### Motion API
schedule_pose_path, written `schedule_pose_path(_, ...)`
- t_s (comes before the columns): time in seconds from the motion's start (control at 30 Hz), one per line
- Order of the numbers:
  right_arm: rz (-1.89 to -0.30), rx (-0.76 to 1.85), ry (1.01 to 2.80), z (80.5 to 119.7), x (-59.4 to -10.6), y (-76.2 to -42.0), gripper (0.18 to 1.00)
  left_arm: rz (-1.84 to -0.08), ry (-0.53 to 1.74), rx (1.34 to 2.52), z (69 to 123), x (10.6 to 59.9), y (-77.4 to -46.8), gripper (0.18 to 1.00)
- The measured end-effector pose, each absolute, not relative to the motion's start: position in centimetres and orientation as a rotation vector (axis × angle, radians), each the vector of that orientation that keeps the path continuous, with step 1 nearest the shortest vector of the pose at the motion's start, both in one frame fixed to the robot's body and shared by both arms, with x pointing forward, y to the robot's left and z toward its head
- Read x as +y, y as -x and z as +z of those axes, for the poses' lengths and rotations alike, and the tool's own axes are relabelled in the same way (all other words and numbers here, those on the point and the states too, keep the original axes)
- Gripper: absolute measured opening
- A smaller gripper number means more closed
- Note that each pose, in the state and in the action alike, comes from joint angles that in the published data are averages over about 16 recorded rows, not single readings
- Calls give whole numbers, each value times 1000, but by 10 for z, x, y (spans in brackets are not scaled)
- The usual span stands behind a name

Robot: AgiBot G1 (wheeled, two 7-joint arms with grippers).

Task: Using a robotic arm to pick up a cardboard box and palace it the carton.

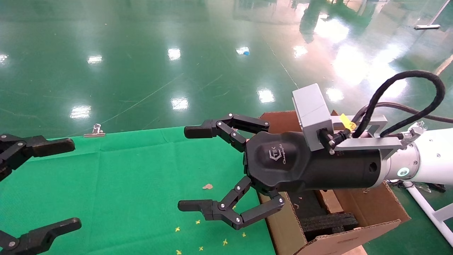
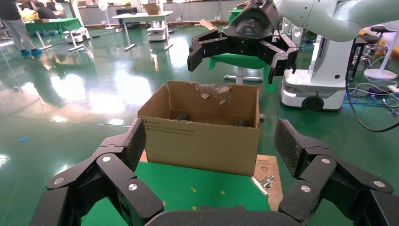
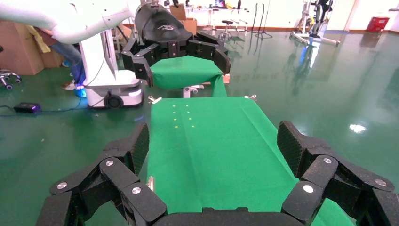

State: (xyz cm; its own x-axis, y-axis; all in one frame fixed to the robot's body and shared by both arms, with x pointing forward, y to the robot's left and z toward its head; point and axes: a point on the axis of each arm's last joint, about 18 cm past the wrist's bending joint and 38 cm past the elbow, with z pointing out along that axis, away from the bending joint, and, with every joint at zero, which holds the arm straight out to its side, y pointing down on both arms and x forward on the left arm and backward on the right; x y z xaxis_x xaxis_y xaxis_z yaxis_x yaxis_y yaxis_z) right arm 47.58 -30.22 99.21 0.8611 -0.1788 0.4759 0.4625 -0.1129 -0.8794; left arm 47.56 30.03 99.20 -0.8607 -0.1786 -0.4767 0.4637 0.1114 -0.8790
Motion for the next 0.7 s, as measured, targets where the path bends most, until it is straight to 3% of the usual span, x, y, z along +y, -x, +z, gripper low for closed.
schedule_pose_path(0.7,-552,-228,1597,992,-302,-476,1000,-1800,-276,1924,992,300,-476,1001)
